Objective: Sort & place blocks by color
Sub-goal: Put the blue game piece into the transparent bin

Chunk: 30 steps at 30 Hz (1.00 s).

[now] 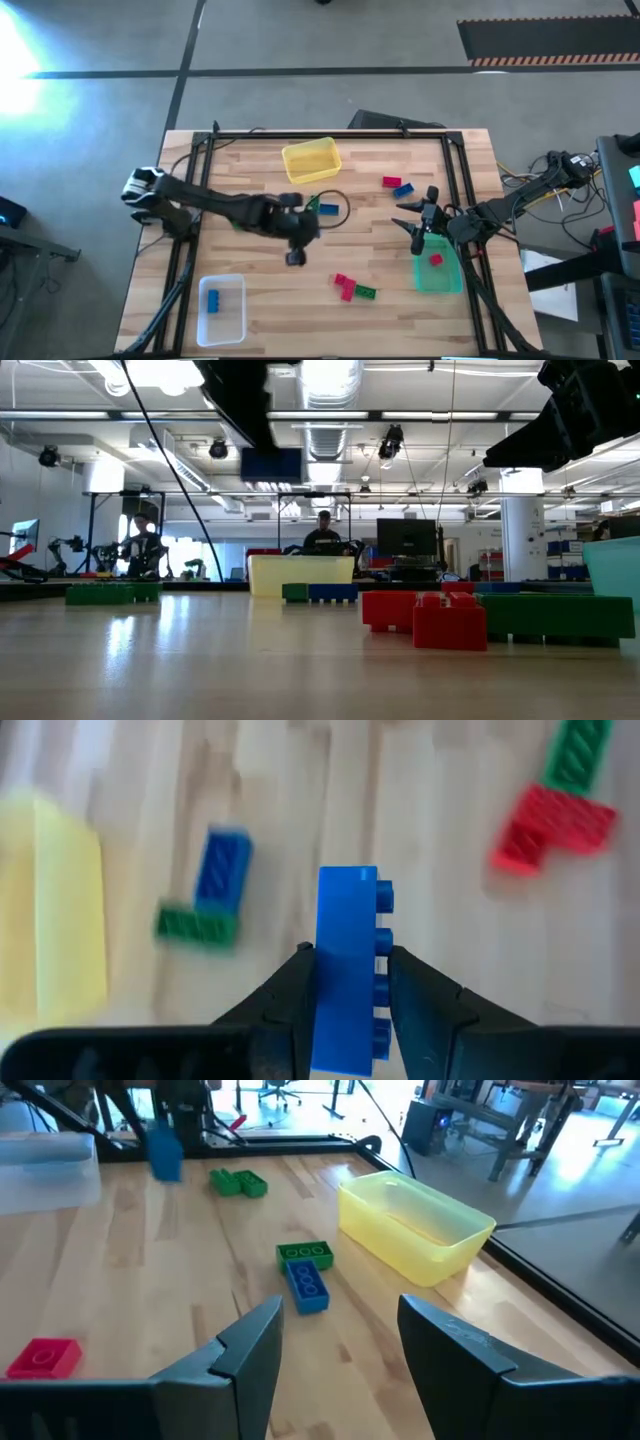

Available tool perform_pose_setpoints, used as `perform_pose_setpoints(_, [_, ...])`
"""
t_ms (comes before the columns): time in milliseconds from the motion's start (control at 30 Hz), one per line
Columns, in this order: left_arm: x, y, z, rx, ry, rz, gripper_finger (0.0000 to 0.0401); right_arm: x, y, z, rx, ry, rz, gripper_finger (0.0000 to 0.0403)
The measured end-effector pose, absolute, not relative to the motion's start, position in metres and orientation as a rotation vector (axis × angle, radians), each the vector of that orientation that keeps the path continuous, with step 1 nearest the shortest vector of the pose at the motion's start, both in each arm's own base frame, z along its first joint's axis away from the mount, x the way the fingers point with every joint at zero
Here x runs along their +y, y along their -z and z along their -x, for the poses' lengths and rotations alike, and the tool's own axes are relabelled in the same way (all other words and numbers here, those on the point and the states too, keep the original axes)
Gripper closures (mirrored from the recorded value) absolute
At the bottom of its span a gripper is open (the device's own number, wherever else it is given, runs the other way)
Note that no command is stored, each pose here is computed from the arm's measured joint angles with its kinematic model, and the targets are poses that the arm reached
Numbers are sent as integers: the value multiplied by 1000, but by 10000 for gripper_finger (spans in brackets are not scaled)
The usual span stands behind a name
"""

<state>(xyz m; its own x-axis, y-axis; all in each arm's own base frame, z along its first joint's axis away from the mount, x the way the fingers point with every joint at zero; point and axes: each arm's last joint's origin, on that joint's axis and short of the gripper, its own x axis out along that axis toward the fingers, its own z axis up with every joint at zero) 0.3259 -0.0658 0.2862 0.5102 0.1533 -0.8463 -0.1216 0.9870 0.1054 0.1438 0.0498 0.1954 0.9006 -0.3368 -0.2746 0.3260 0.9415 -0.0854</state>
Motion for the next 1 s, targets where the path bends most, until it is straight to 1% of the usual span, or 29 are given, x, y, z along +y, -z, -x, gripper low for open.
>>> perform_pose_setpoints(167, [-85,-306,-297,1180,-255,124,315,50,-196,-144,293,339,60,213])
perform_pose_setpoints(233, [-89,-309,-286,1280,-282,222,315,50,-196,-144,295,337,74,213])
perform_pose_setpoints(367, [-99,-304,-263,1553,-328,435,315,50,-196,-144,297,334,94,213])
perform_pose_setpoints(500, [-109,-293,-242,1817,-345,527,315,50,-197,-144,289,329,115,213])
perform_pose_setpoints(700, [-117,-265,-231,1997,-307,584,315,51,-201,-145,261,321,138,213])
perform_pose_setpoints(767, [-118,-255,-227,2035,-314,571,315,50,-202,-145,260,321,142,213])
perform_pose_setpoints(833, [-119,-246,-225,2044,-306,579,315,50,-202,-144,257,320,143,213])
perform_pose_setpoints(1000, [-121,-228,-229,1991,-265,623,313,51,-206,-145,250,319,140,213])
